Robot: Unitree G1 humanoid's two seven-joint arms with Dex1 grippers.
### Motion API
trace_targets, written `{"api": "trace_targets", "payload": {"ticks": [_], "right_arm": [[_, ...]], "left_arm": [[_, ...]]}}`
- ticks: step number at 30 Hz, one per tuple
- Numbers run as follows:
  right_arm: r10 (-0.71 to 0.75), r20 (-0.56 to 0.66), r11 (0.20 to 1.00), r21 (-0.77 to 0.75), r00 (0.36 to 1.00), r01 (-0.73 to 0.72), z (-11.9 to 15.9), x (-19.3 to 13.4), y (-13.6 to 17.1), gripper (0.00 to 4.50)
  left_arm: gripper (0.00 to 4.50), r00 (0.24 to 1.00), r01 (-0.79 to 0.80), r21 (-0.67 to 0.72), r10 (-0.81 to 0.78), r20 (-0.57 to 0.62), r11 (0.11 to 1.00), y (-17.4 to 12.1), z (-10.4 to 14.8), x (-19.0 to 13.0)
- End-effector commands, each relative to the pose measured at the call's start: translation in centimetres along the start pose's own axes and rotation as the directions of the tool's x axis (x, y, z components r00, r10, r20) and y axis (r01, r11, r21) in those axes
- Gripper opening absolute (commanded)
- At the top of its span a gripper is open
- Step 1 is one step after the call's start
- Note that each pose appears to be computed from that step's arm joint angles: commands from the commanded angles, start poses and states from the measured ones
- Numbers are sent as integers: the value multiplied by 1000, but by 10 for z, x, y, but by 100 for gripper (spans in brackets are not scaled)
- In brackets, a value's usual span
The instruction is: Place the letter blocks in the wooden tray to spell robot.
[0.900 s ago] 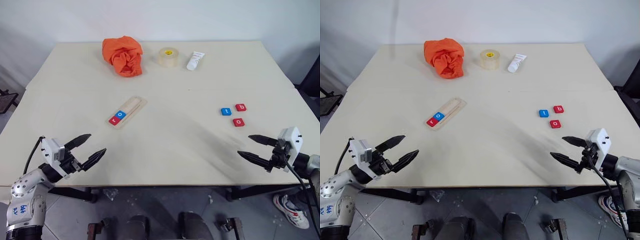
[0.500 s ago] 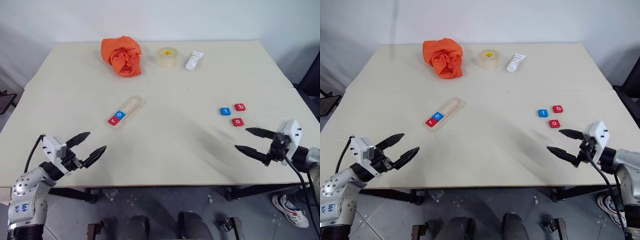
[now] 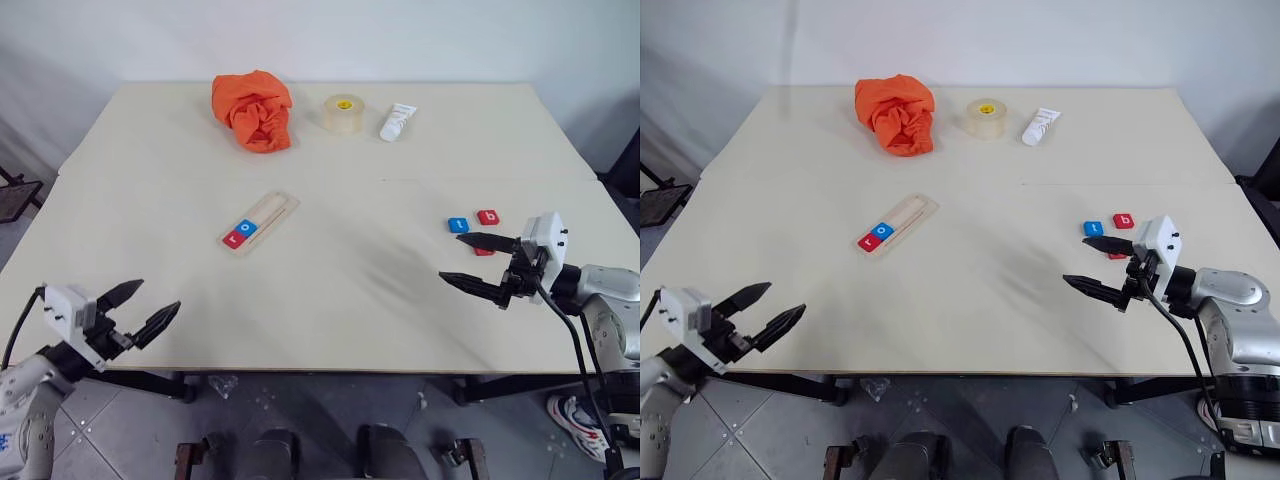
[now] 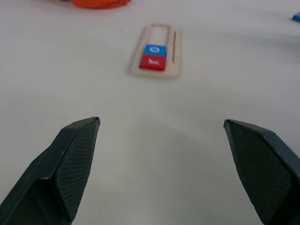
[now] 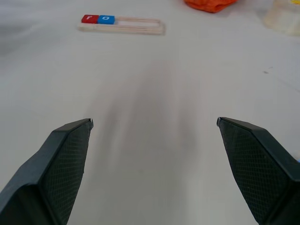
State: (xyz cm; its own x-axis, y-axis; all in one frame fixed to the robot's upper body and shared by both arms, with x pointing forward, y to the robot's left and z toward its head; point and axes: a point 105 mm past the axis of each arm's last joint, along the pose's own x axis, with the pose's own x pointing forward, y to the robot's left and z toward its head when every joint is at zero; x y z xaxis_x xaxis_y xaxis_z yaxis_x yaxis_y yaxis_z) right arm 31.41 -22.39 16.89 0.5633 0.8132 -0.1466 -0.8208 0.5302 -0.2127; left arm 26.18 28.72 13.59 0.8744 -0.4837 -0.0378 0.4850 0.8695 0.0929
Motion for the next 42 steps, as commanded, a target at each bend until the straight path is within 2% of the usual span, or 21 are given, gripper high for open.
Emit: {"api": "trace_targets", "payload": {"ticks": [1,10,18,28,36,42], "right_arm": [[34,27,999,-37,999,-33,9,4,5,445],[47,34,999,-20,998,-46,3,9,15,445],[44,41,999,-21,998,-43,2,10,16,445],[30,38,999,-17,999,-30,1,8,18,445],[18,30,1000,-15,999,-18,0,5,17,445],[15,32,1000,-17,999,-15,0,7,15,445]], "left_arm": [[450,1000,26,20,-26,-11,999,4,12,18],[450,977,61,28,-54,-204,998,16,31,99],[450,931,134,21,-119,-346,991,9,28,140],[450,919,137,21,-119,-376,990,4,13,162],[450,868,176,14,-149,-474,984,-1,-1,159],[450,853,175,23,-139,-503,984,-1,-5,157]]}}
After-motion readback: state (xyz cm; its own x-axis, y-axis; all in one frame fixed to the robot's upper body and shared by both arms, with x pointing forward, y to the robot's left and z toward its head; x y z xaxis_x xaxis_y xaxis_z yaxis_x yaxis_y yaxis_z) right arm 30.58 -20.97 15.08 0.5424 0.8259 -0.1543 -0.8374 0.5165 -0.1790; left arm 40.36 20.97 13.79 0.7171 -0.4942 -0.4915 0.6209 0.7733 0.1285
